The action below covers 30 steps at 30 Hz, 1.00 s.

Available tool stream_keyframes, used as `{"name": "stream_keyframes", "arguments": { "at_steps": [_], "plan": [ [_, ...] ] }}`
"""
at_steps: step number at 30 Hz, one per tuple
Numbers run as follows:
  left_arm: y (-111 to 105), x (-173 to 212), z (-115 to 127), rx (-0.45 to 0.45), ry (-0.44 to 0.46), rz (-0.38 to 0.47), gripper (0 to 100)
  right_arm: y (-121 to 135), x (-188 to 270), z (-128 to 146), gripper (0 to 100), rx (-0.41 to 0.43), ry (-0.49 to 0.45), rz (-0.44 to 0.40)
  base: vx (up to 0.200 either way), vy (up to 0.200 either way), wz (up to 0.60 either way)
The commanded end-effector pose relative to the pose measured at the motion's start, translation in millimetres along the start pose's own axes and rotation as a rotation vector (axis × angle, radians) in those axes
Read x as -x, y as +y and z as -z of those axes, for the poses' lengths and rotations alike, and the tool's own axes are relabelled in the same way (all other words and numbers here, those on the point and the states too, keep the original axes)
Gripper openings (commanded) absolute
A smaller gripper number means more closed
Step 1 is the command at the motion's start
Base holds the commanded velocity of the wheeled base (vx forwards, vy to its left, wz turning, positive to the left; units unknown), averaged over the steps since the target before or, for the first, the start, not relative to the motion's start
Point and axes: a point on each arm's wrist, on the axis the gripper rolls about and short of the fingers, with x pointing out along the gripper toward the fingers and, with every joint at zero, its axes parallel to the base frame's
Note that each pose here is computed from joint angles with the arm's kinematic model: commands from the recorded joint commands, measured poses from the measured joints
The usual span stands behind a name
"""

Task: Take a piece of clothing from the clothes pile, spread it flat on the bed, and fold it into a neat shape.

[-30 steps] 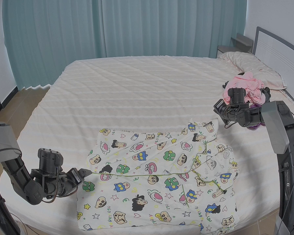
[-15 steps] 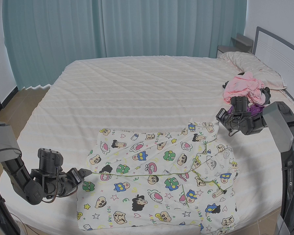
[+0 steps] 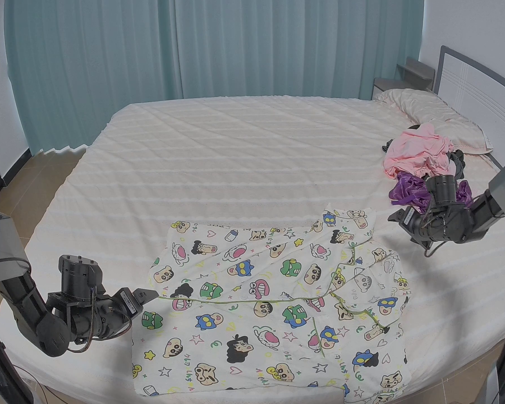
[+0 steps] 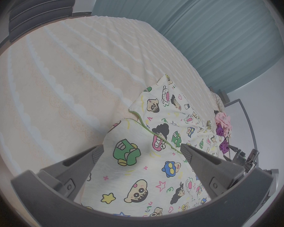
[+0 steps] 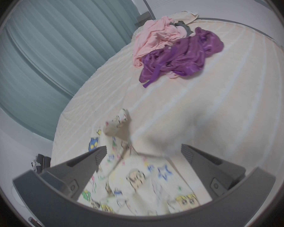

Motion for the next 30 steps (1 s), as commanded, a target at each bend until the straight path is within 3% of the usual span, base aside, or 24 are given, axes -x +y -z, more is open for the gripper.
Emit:
{"name": "stream_keyframes", "arguments": {
  "at_steps": [1, 4, 10, 15, 22, 30],
  "plan": [
    [-0.6, 12.4, 0.2, -0.001, -0.016, 0.03, 100, -12.1, 99.0, 12.3, 100, 0.009, -0.027, -0.004, 0.0, 0.0, 0.0],
    [0.1, 15.1, 4.1, 0.019, -0.003, 0.028, 100, -15.4, 121.3, 38.1, 100, 0.029, 0.025, 0.0, 0.0, 0.0, 0.0],
    [6.0, 19.3, 20.3, 0.06, 0.058, -0.002, 100, -38.1, 153.0, 80.2, 100, 0.036, 0.127, 0.044, -0.2, 0.0, 0.0],
    [7.9, 21.9, 27.8, 0.056, 0.085, -0.012, 100, -51.4, 162.0, 106.3, 100, -0.014, 0.156, 0.033, -0.2, 0.0, 0.0],
    [5.8, 23.1, 32.7, 0.058, 0.102, -0.009, 100, -59.6, 163.3, 131.9, 100, -0.003, 0.171, -0.005, -0.2, 0.0, 0.0],
    [3.5, 15.7, 52.0, 0.003, 0.184, -0.036, 100, -67.4, 157.7, 144.3, 100, 0.004, 0.188, -0.005, 0.0, 0.0, 0.0]
  ]
}}
